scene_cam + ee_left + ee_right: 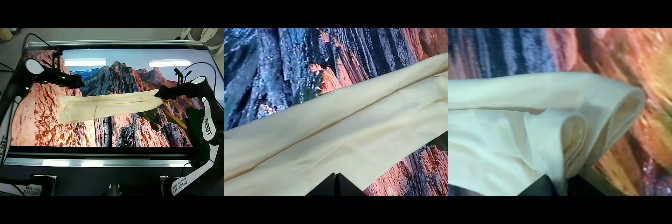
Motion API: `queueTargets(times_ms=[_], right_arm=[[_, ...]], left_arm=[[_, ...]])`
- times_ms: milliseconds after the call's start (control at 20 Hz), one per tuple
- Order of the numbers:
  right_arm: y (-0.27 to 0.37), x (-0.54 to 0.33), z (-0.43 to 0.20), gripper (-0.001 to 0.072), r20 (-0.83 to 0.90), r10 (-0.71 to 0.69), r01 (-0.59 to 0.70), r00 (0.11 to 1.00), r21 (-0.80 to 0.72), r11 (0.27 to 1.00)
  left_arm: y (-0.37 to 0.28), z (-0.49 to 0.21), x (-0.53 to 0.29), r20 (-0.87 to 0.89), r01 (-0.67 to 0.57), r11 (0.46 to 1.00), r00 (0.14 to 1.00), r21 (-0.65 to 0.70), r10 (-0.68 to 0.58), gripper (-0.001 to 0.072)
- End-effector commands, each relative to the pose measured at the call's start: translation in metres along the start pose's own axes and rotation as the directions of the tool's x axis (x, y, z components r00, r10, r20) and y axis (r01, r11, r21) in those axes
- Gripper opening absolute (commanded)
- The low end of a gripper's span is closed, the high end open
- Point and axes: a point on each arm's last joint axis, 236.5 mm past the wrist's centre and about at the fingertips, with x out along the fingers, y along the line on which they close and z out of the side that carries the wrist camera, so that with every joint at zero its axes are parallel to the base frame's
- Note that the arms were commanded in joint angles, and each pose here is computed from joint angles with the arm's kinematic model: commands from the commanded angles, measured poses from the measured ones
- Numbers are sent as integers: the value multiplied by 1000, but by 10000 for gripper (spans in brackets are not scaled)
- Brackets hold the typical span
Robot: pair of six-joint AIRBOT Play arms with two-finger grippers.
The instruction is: Fold the shirts.
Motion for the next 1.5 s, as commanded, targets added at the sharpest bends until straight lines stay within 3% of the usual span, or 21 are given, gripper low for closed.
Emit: queueTargets(times_ms=[0,300,600,700,800,900,1100,1250,1450], right_arm=[[64,-43,7,17,26,73,-69,997,-137,988],[198,-119,-11,17,69,119,-86,990,-366,927],[266,-158,-28,19,134,157,-85,979,-432,898],[266,-158,-27,18,137,156,-84,978,-423,902],[265,-155,-20,18,163,157,-76,974,-418,905],[270,-145,-8,18,196,169,-73,966,-417,906],[319,-78,-1,18,172,294,-195,940,-437,878],[368,0,-14,19,134,395,-308,909,-421,853],[387,131,-77,25,7,388,-364,922,-330,871]], left_arm=[[-26,-16,66,-45,85,995,995,-46,-87,22],[-84,-71,170,-134,292,889,925,-352,-357,21],[-135,-104,213,-133,330,846,899,-418,-417,21],[-140,-96,211,-102,349,852,903,-391,-417,20],[-137,-72,184,-66,385,881,907,-276,-417,19],[-113,-34,138,-8,334,932,941,-142,-339,18],[-27,41,-4,177,99,995,979,0,-97,18],[29,70,-123,342,-63,998,937,-32,70,19],[38,66,-234,476,-132,989,867,-62,145,19]])
